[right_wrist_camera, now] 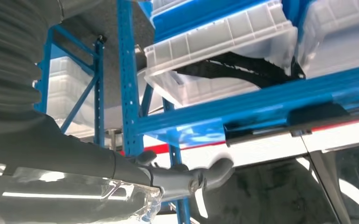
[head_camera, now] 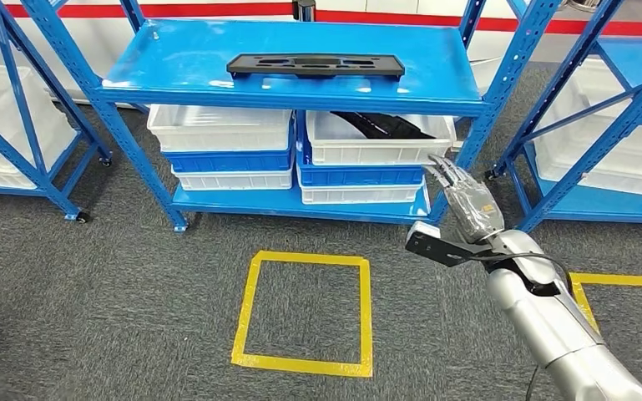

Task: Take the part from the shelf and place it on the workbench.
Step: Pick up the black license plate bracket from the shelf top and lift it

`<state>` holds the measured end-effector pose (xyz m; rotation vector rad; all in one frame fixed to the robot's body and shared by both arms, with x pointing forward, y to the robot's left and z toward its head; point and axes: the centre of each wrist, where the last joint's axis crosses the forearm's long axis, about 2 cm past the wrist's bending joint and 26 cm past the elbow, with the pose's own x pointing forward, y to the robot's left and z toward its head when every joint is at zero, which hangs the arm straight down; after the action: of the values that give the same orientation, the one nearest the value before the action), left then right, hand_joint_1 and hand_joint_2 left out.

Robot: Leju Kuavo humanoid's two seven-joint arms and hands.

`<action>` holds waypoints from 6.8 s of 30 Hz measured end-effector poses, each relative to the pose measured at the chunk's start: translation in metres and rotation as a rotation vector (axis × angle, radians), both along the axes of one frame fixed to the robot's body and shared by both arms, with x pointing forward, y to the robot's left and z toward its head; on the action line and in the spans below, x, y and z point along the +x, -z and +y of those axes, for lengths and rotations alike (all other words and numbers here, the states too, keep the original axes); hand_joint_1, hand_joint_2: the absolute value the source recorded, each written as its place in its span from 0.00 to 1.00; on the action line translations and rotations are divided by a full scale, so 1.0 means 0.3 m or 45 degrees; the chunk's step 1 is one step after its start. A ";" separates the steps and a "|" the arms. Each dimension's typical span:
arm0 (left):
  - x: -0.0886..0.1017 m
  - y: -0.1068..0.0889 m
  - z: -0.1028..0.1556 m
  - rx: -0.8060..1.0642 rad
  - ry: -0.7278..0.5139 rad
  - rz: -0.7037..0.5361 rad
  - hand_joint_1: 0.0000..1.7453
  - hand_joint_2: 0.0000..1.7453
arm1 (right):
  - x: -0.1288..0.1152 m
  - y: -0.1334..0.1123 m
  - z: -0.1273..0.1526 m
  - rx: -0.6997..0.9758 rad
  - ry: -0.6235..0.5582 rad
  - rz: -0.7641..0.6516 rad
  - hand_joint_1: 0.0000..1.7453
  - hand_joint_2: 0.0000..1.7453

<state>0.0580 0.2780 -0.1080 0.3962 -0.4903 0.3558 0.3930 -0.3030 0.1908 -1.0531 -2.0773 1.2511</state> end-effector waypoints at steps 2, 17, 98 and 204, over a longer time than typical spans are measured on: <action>0.002 0.000 0.001 0.000 0.002 -0.002 0.00 0.00 | 0.000 0.001 0.020 -0.003 -0.013 -0.004 0.00 1.00; -0.001 0.000 0.002 0.004 -0.003 0.011 0.00 0.00 | 0.016 -0.009 0.080 0.025 -0.040 0.005 0.00 1.00; 0.033 -0.006 -0.019 0.002 0.026 0.014 0.00 0.00 | -0.037 -0.013 0.718 -0.054 -0.376 -0.054 0.00 1.00; 0.087 -0.018 -0.024 0.197 0.149 -0.202 0.00 0.00 | 0.115 -0.055 0.642 -0.051 -0.012 0.100 0.59 1.00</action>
<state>0.0841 0.2706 -0.1025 0.4892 -0.6958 0.2377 0.4277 -0.1104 0.2073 -0.9966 -2.0082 1.3221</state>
